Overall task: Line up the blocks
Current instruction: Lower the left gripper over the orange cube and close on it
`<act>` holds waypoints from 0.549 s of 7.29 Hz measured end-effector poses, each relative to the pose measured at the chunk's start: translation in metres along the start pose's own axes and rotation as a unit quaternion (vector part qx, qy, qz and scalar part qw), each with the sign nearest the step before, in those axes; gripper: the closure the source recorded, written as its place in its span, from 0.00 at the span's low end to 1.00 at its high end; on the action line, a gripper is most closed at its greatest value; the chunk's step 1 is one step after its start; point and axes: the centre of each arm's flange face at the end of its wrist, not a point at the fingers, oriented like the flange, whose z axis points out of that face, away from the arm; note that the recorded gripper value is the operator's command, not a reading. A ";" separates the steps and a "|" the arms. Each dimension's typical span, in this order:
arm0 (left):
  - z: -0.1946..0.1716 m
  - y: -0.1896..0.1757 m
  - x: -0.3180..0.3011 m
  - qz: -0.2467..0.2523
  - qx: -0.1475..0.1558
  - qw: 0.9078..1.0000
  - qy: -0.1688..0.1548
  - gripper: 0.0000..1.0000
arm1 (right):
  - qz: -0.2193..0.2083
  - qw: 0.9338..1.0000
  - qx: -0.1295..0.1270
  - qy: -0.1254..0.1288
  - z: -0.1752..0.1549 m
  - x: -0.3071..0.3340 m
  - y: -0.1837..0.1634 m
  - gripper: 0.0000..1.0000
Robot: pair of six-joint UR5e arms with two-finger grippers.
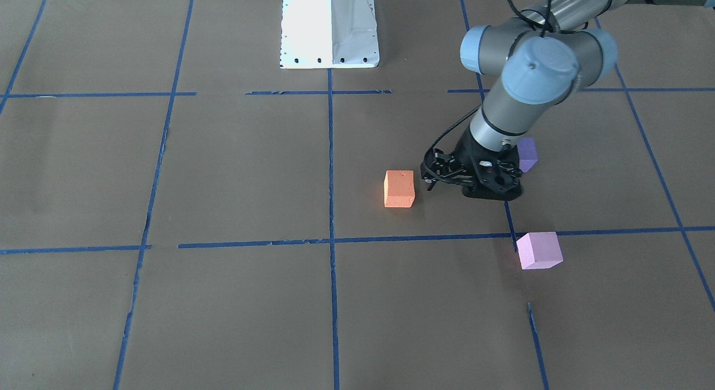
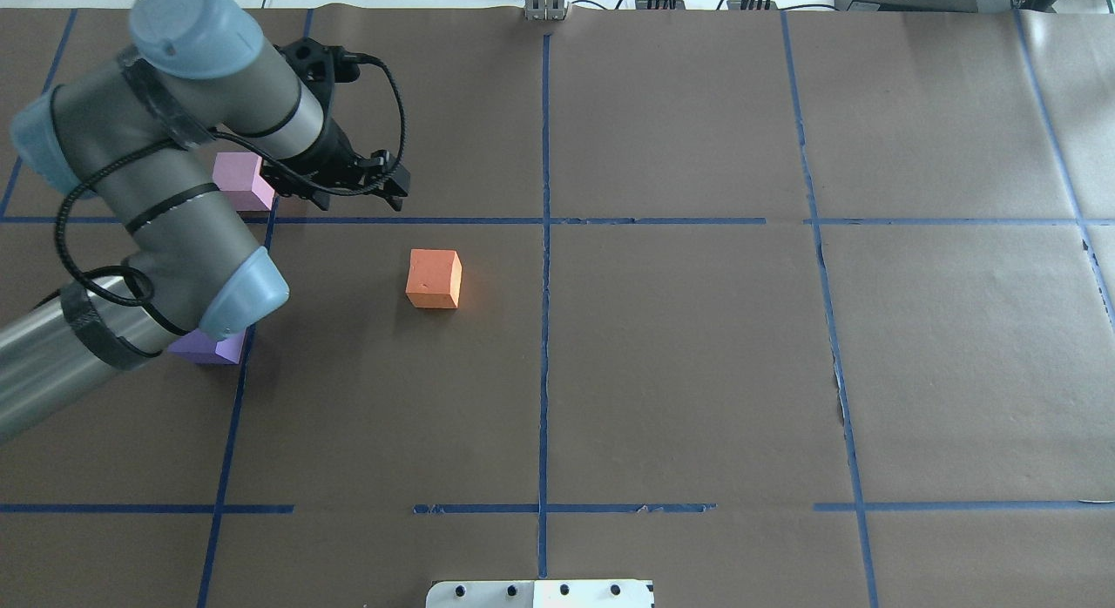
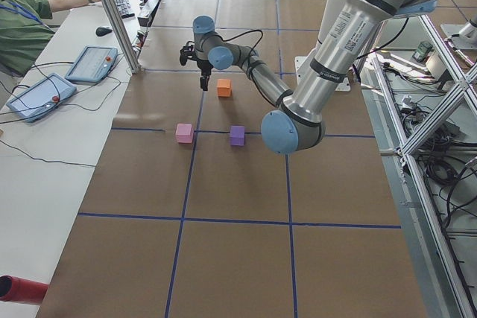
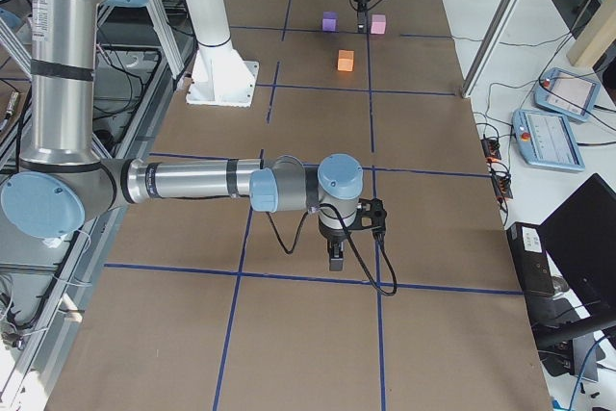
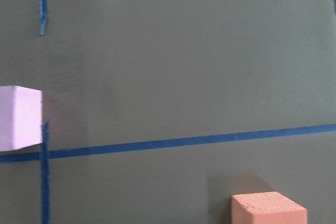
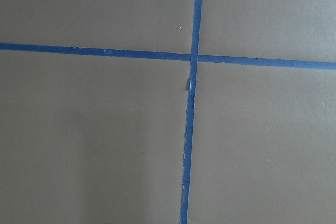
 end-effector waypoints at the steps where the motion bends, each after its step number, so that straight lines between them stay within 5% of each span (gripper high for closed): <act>1: 0.021 0.010 0.024 -0.005 0.004 1.000 -0.003 0.00 | 0.000 1.000 0.000 0.000 0.000 0.000 0.000 0.00; 4: 0.066 0.036 0.050 -0.015 -0.001 1.000 -0.021 0.00 | 0.000 1.000 0.000 0.000 0.000 0.000 0.000 0.00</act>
